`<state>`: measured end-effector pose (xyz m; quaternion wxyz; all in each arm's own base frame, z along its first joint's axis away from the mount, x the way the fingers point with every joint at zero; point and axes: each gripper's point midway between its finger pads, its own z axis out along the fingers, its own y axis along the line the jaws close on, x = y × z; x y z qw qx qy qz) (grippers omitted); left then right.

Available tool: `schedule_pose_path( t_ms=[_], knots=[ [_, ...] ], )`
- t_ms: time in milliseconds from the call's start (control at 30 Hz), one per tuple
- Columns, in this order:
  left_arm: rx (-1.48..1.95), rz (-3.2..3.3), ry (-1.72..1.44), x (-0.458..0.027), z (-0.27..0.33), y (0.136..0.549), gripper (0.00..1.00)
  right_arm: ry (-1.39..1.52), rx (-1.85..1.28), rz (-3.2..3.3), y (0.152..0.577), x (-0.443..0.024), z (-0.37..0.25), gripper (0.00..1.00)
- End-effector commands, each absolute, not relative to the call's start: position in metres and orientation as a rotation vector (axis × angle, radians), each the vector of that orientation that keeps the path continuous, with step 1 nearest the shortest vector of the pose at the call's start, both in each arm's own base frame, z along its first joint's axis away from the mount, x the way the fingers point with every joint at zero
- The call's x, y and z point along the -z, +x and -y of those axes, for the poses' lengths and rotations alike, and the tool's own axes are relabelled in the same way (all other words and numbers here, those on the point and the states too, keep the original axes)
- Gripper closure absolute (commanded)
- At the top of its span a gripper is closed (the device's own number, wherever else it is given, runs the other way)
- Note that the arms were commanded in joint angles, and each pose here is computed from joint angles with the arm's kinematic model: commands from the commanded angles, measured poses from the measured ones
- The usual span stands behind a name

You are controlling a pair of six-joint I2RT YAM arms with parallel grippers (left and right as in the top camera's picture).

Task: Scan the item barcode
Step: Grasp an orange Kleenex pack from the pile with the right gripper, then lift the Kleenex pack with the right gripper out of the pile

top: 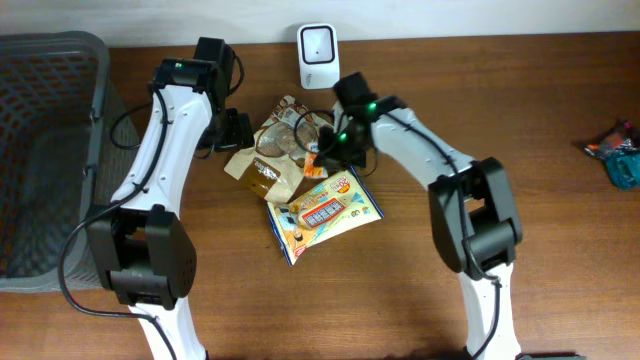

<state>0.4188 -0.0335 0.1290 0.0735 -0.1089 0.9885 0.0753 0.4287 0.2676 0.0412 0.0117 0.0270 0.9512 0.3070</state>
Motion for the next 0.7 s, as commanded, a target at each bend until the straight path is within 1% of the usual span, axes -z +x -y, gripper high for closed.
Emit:
schedule_pose_path(
  t_ms=[0,33,67,100,167,233,300,367,400,433,467,533,567,600,667],
  knots=[
    [-0.220,-2.967,-0.353,-0.128,0.034,0.419,0.01,-0.155,-1.532,-2.762,0.429,-0.091,-0.272,0.96],
    [-0.220,-2.967,-0.353,-0.128,0.034,0.419,0.01,-0.212,-1.651,-2.680,0.429,-0.104,-0.269,0.96],
    [-0.220,-2.967,-0.353,-0.128,0.034,0.419,0.01,-0.253,-1.740,-2.604,0.431,-0.116,-0.264,0.92],
    [-0.221,-2.967,-0.352,-0.128,0.034,0.419,0.01,-0.290,-1.834,-2.517,0.432,-0.128,-0.258,0.83],
    [-0.220,-2.967,-0.353,-0.128,0.034,0.419,0.01,-0.380,-2.002,-2.322,0.431,-0.155,-0.248,0.68],
    [-0.220,-2.967,-0.353,-0.128,0.034,0.419,0.01,-0.449,-2.128,-2.124,0.431,-0.179,-0.235,0.66],
    [-0.220,-2.967,-0.353,-0.128,0.034,0.419,0.01,-0.433,-2.109,-2.111,0.437,-0.179,-0.225,0.65],
    [-0.220,-2.967,-0.353,-0.128,0.034,0.419,0.01,-0.418,-2.100,-2.107,0.441,-0.179,-0.219,0.67],
    [-0.220,-2.967,-0.352,-0.128,0.034,0.419,0.01,-0.416,-2.099,-2.107,0.441,-0.179,-0.218,0.73],
    [-0.220,-2.967,-0.353,-0.128,0.034,0.419,0.01,-0.409,-2.079,-2.128,0.442,-0.176,-0.218,0.77],
    [-0.220,-2.967,-0.353,-0.128,0.034,0.419,0.01,-0.332,-1.955,-2.278,0.447,-0.155,-0.216,0.79],
    [-0.220,-2.967,-0.353,-0.128,0.034,0.419,0.01,-0.087,-1.423,-2.699,0.460,-0.084,-0.190,0.78],
    [-0.221,-2.967,-0.352,-0.128,0.034,0.419,0.01,-0.042,-1.187,-2.818,0.460,-0.060,-0.177,0.78],
    [-0.220,-2.967,-0.353,-0.128,0.034,0.419,0.01,-0.046,-1.073,-2.873,0.456,-0.050,-0.174,0.78],
    [-0.220,-2.967,-0.353,-0.128,0.034,0.419,0.01,-0.120,-1.074,-2.858,0.455,-0.055,-0.188,0.79]
  ],
)
